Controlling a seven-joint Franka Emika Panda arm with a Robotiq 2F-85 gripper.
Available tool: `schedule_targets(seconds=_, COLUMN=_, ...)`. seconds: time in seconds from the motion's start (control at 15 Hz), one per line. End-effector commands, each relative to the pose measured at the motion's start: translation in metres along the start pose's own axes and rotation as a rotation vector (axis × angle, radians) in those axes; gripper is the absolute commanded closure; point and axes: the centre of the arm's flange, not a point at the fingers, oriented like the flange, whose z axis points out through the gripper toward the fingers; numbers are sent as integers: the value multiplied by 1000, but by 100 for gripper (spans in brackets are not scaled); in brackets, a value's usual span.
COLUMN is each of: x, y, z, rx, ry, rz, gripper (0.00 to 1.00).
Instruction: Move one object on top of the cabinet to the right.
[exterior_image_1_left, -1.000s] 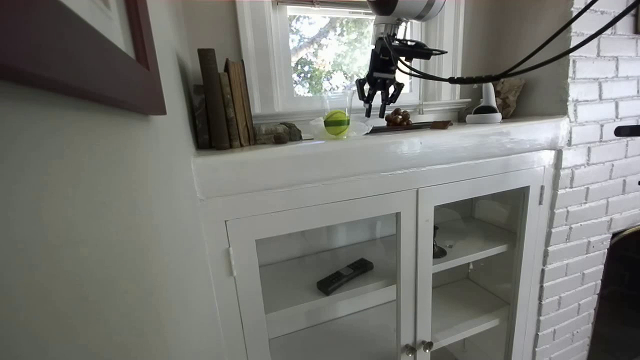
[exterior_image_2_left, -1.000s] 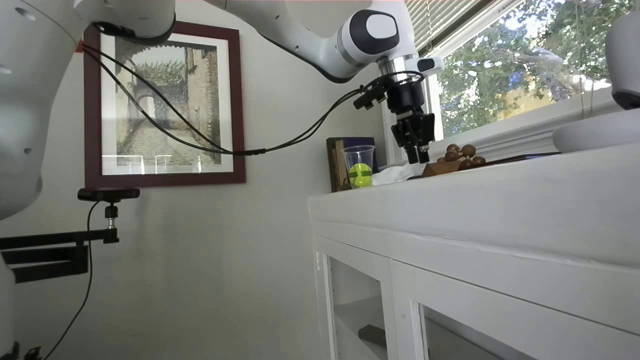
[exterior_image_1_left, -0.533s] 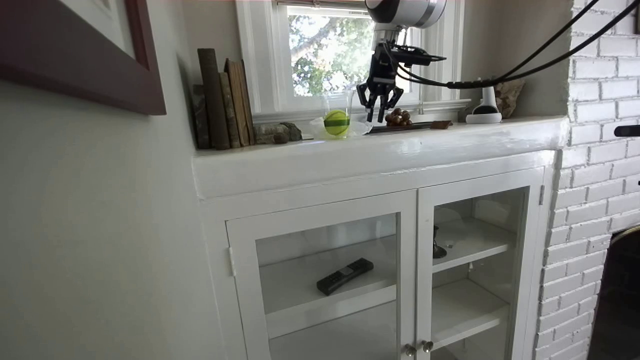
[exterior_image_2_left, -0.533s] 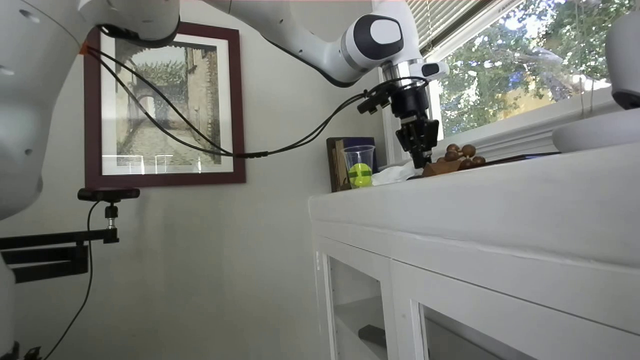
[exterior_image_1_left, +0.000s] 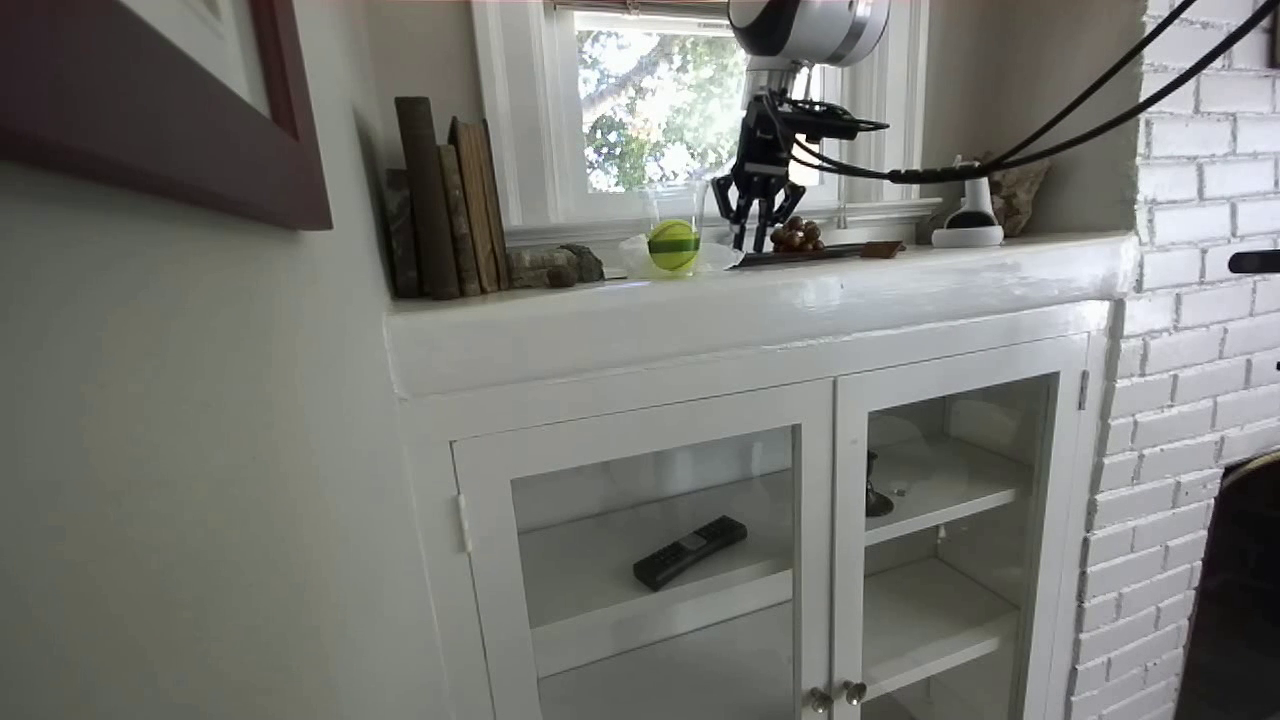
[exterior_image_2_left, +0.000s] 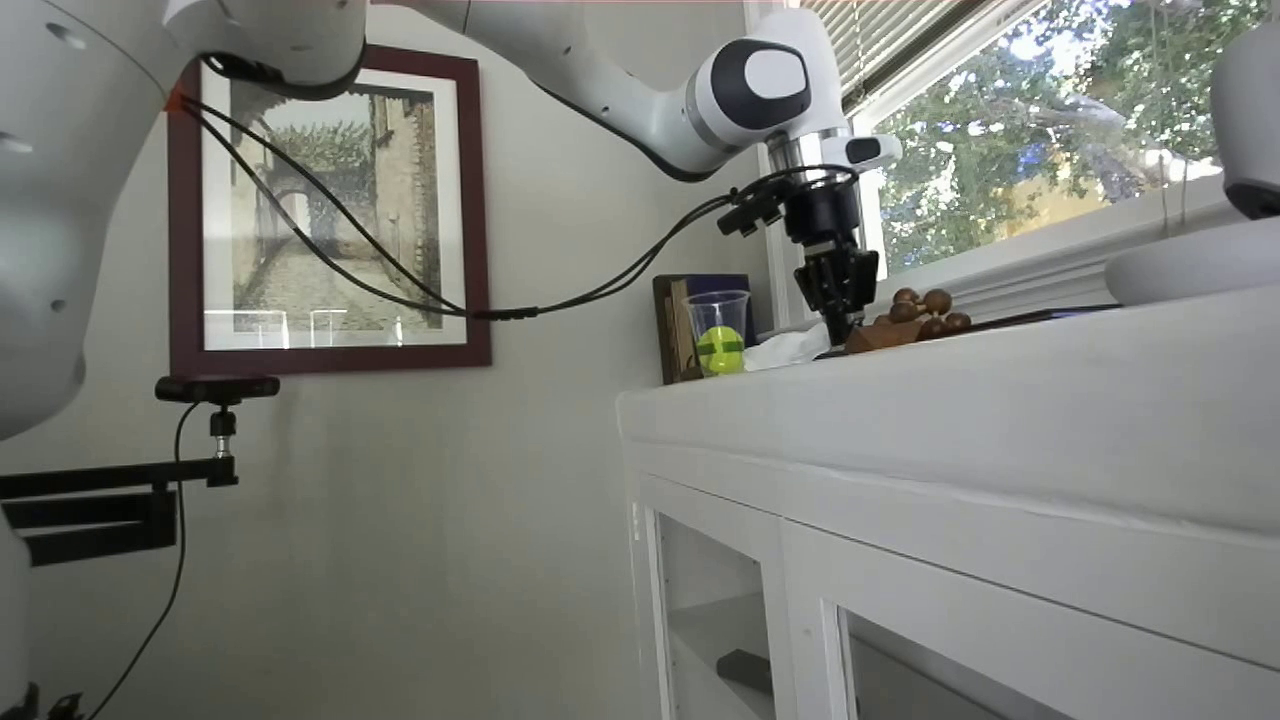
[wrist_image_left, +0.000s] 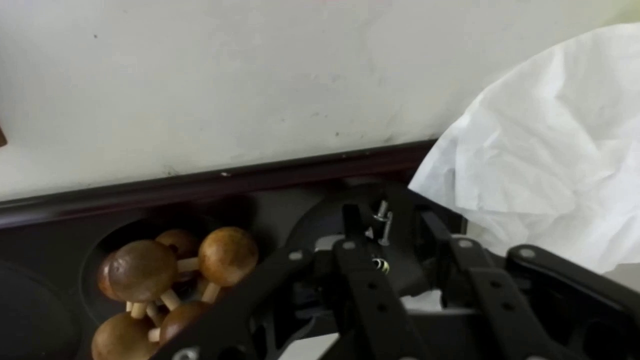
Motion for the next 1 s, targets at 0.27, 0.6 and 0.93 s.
schedule_targets(seconds=0.27, x=9, y=-4, z=6, rx=29, ry=0, rz=39, gripper=74)
schedule_targets(seconds=0.6, x=9, y=-4, z=7, rx=29, ry=-3, rz=40, gripper=75)
schedule_targets(seconds=0.93, x=10, y=-4, z=7, rx=28, ry=-1, rz=36, gripper=75)
